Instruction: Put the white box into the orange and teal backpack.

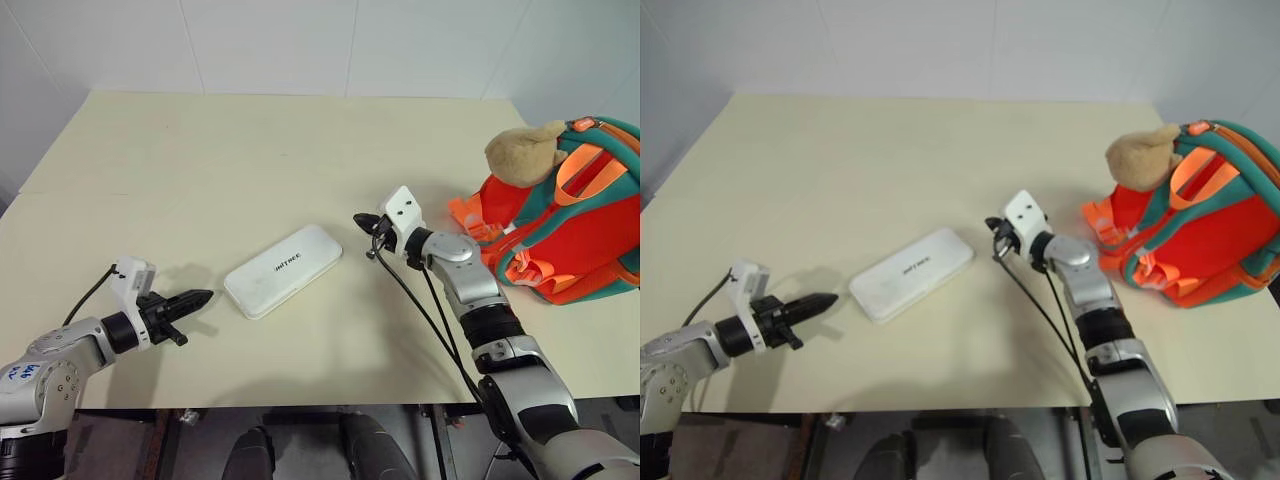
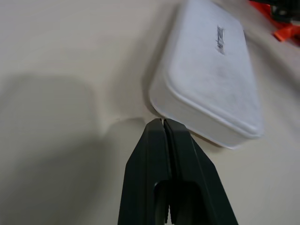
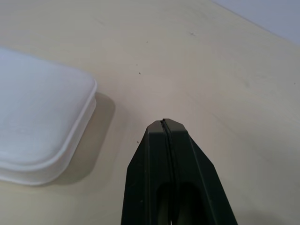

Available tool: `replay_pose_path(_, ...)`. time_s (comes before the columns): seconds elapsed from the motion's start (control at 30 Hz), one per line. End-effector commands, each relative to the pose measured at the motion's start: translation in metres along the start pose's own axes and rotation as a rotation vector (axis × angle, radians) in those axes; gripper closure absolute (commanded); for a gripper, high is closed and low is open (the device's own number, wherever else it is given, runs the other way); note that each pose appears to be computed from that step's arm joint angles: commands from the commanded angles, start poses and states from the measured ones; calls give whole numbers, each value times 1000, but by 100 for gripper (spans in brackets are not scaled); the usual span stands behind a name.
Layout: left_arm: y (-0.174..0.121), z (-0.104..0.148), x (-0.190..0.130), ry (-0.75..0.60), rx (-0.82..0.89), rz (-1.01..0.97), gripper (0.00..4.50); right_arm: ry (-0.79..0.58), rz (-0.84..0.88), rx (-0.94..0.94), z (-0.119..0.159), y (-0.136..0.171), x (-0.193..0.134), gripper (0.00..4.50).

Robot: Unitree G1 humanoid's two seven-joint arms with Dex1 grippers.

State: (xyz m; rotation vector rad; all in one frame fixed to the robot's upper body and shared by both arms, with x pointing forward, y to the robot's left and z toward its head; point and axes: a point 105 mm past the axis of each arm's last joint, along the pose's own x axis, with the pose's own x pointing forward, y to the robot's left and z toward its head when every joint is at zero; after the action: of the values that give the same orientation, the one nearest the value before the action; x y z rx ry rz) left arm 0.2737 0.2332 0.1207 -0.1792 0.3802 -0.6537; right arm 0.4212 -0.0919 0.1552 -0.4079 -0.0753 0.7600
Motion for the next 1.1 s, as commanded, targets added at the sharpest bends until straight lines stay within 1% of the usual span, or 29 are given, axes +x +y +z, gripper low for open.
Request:
replay_pose_path(0.03, -12, 5, -1, -11, -16, -24, 445, -25, -4, -32, 8, -2, 7, 450)
replay_pose_path(0.13, -19, 7, 7, -34, -25, -55, 445, -8, 37, -38, 3, 6, 10, 450)
replay_pose_path(0.2, -19, 5, 9, -32, -31, -55, 445, -5, 60, -35, 2, 10, 10, 450)
replay_pose_path(0.3, -16, 3, 14, -33, -27, -56, 445, -12, 144, -26, 3, 24, 9, 450)
replay_pose_path(0.43, -14, 5, 20, -53, 40, -87, 445, -25, 252, -16, 7, 42, 4, 450)
replay_pose_path(0.77, -14, 5, 31, -63, 80, -130, 445, -32, 361, -4, 13, 66, -4, 450)
replay_pose_path(1.1, -20, 11, 47, -35, 136, -210, 445, 10, 507, 17, 13, 98, -28, 450)
